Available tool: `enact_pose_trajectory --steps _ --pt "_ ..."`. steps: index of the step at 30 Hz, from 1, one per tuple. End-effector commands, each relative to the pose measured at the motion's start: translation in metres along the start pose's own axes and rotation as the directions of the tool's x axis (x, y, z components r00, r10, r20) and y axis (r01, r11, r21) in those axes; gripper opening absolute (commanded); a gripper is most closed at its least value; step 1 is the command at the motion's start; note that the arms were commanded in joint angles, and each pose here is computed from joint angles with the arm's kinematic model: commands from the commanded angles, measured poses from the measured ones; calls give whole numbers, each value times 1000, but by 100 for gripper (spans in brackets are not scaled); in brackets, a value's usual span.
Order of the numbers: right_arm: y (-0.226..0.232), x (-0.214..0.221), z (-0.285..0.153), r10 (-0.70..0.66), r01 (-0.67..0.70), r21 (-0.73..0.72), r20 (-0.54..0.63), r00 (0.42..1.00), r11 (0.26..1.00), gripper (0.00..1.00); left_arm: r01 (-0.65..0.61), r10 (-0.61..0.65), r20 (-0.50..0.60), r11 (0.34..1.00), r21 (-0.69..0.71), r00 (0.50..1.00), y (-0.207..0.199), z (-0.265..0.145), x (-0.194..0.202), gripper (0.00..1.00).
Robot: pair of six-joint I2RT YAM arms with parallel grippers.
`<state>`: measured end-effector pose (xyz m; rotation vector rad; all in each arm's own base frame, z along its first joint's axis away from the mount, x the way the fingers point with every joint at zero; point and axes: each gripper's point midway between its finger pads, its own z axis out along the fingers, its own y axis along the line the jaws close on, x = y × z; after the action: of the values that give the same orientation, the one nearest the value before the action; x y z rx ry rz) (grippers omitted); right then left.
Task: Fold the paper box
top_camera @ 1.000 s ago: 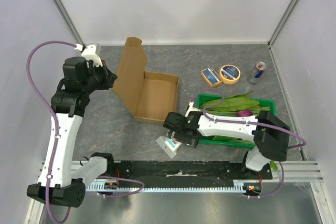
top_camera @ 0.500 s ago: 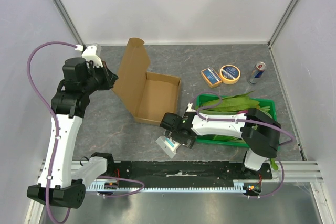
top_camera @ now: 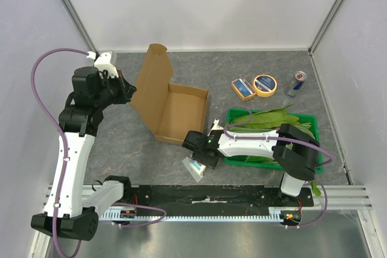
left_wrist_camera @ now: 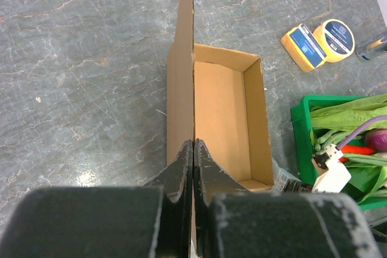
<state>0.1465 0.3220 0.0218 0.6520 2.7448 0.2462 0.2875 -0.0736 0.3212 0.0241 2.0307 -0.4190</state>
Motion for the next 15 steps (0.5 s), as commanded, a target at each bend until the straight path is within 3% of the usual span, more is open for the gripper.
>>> enact_pose_trajectory --steps 1,9,12,15 --pt "-1 -9 -15 -29 31 -24 64 998 999 60 -21 19 87 1000 21 996 -6 -7 -20 2" --pt "-8 0 -68 -186 195 -86 106 977 977 54 -32 35 93 999 -34 995 4 -8 -19 2" --pt "3 -6 -93 -283 304 -129 163 945 944 54 -33 36 84 999 -42 996 6 -7 -15 2" --pt "29 -36 -120 -390 442 -151 281 877 884 57 -48 51 79 998 -39 996 6 -6 -14 2"
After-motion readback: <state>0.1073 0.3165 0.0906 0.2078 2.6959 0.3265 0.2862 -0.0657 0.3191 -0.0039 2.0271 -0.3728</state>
